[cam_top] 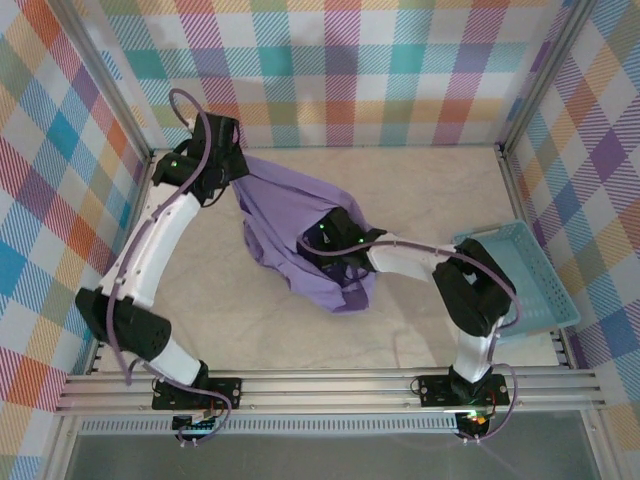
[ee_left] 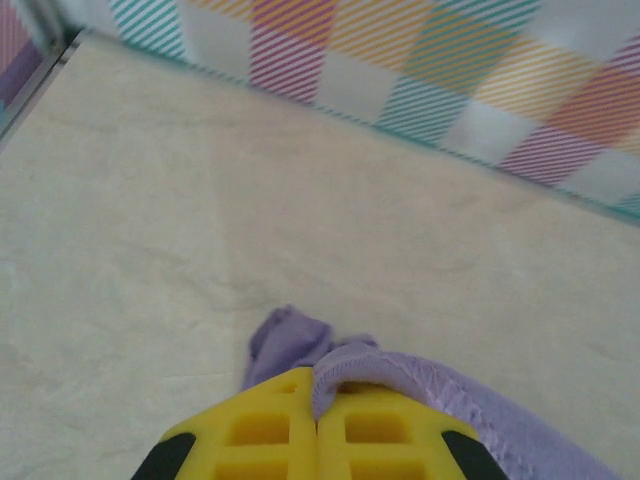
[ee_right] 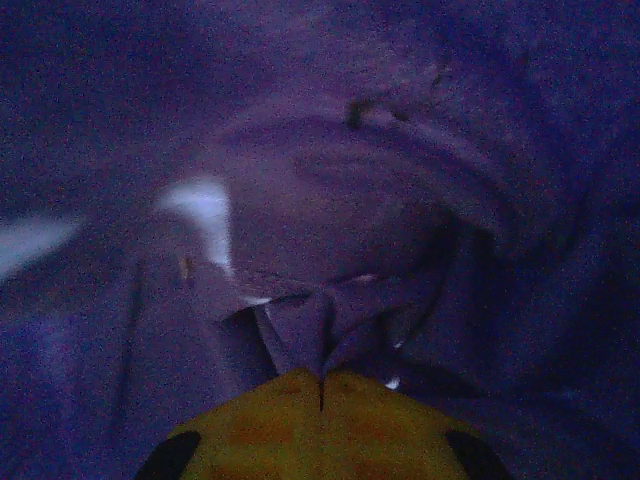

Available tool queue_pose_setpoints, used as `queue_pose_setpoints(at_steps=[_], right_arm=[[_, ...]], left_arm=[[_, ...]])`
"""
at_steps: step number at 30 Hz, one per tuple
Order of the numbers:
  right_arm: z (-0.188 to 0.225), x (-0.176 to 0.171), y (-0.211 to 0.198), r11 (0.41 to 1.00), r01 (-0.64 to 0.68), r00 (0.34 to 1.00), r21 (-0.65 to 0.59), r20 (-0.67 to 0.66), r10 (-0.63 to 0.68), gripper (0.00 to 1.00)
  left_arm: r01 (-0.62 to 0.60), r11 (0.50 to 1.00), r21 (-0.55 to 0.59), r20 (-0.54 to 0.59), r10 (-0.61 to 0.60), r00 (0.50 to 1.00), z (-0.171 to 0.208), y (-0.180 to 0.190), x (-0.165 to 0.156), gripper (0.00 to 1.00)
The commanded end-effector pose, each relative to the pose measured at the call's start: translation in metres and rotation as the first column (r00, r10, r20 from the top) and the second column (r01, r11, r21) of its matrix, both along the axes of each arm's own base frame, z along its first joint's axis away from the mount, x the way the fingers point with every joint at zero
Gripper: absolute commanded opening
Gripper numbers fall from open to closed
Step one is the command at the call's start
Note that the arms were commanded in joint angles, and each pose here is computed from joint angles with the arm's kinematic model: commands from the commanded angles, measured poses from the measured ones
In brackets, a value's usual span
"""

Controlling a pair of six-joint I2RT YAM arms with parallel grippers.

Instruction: Fold the inside-out t-shirt

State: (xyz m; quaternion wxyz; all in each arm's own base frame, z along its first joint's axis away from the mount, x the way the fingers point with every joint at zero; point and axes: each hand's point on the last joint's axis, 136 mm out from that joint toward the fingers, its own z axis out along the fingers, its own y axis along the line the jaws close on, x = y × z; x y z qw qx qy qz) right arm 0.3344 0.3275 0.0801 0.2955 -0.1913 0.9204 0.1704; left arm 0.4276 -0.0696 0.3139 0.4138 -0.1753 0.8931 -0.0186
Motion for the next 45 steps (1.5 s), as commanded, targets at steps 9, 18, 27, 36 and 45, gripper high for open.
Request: queue_pose_setpoints(at_steps=[9, 18, 27, 36, 45], right_arm=[[0.034, -0.044, 0.017, 0.969, -0.215, 0.97, 0.124, 0.144, 0.197, 0.0], [0.121, -0.074, 0.011, 0.898, -0.349, 0.91, 0.268, 0.326, 0.257, 0.0], [0.161, -0.081, -0.014, 0.896, -0.341, 0.883, 0.285, 0.424, 0.201, 0.0], [0.239, -0.107, -0.046, 0.833, -0.42, 0.807, 0.361, 0.569, 0.16, 0.0], [0.222, -0.063, -0.125, 0.92, -0.084, 0.877, 0.384, 0.467, -0.115, 0.0]], left_arm=[[-0.238, 0.969, 0.063, -0.345, 0.246, 0.906, -0.132, 0.087, 0.032, 0.0], [-0.24, 0.951, 0.194, -0.528, 0.307, 0.792, -0.219, 0.098, 0.026, 0.0], [-0.196, 0.95, 0.244, -0.623, 0.308, 0.719, -0.258, 0.1, 0.019, 0.0], [-0.174, 0.951, 0.256, -0.688, 0.305, 0.658, -0.291, 0.101, -0.009, 0.08], [-0.233, 0.959, 0.161, -0.618, 0.282, 0.734, -0.263, 0.093, -0.048, 0.29]])
